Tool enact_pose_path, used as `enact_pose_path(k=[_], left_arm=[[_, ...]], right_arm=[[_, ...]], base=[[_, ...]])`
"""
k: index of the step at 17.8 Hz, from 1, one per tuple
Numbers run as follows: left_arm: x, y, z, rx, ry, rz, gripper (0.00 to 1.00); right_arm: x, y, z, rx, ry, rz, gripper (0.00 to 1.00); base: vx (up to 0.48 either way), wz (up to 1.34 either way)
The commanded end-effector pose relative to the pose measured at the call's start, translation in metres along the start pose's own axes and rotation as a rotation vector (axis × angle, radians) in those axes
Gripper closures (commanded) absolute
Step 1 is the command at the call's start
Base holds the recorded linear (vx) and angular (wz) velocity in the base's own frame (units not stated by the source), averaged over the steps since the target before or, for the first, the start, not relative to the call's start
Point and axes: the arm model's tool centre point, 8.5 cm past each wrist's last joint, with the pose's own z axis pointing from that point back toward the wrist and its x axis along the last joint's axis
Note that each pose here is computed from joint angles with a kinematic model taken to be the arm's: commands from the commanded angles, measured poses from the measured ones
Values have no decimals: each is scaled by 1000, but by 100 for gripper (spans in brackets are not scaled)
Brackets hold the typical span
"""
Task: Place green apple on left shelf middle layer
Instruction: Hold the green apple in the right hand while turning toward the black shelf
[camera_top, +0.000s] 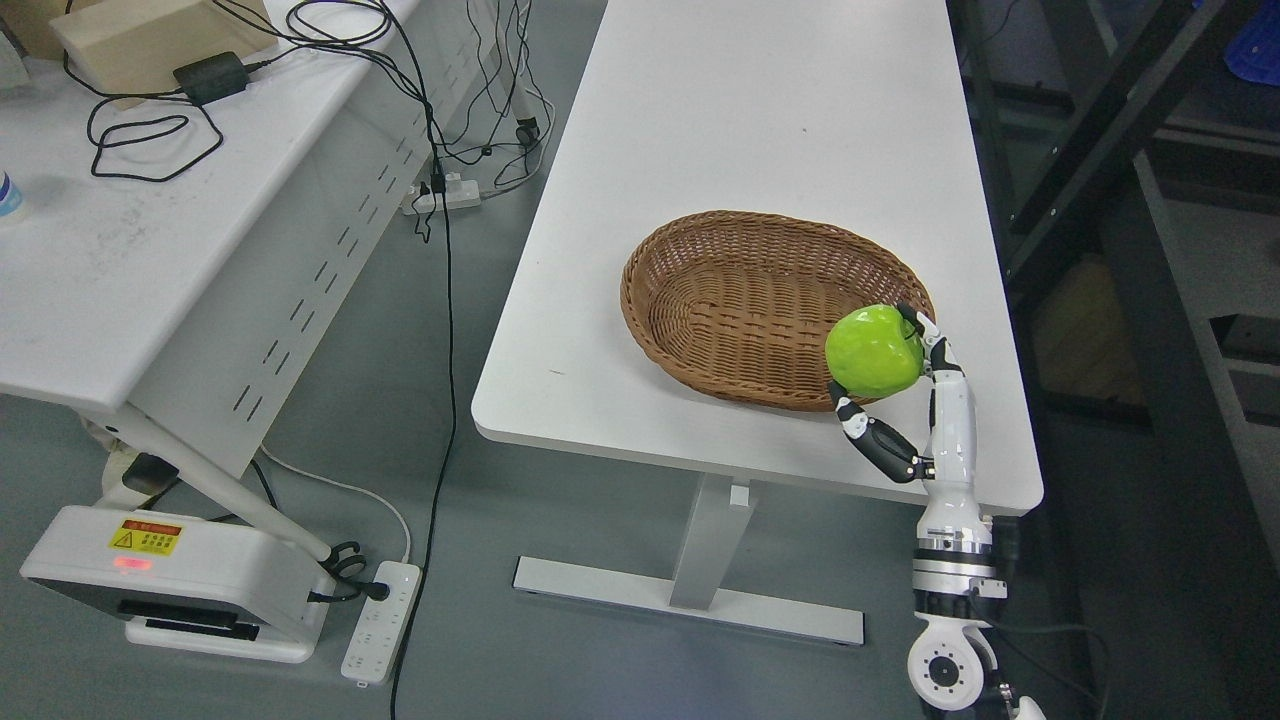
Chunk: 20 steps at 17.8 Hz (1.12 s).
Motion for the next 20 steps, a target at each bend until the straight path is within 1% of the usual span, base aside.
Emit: enact_pose_path(k=[1,3,5,6,12,20], left_arm=[[1,11,1,17,-4,-6,0],[2,11,1,17,-5,-3,0],[1,11,1,17,-3,-3,0],[2,11,1,17,-5,-3,0],[2,11,1,17,-5,-3,0],[2,11,1,17,-5,-3,0]], right_arm=[[14,-8,8,-29,-19,-32,100],[12,-6,7,-8,-13,-24,100],[13,10,12,94,-12,-28,99],[12,13,14,117,-6,-30,99],[4,16,21,136,18,-22,99],[1,13,22,132,25,-20,99]], base=[[-242,-86],[-242,-28],[-254,88],[-244,133],[-271,-62],[-299,-138]])
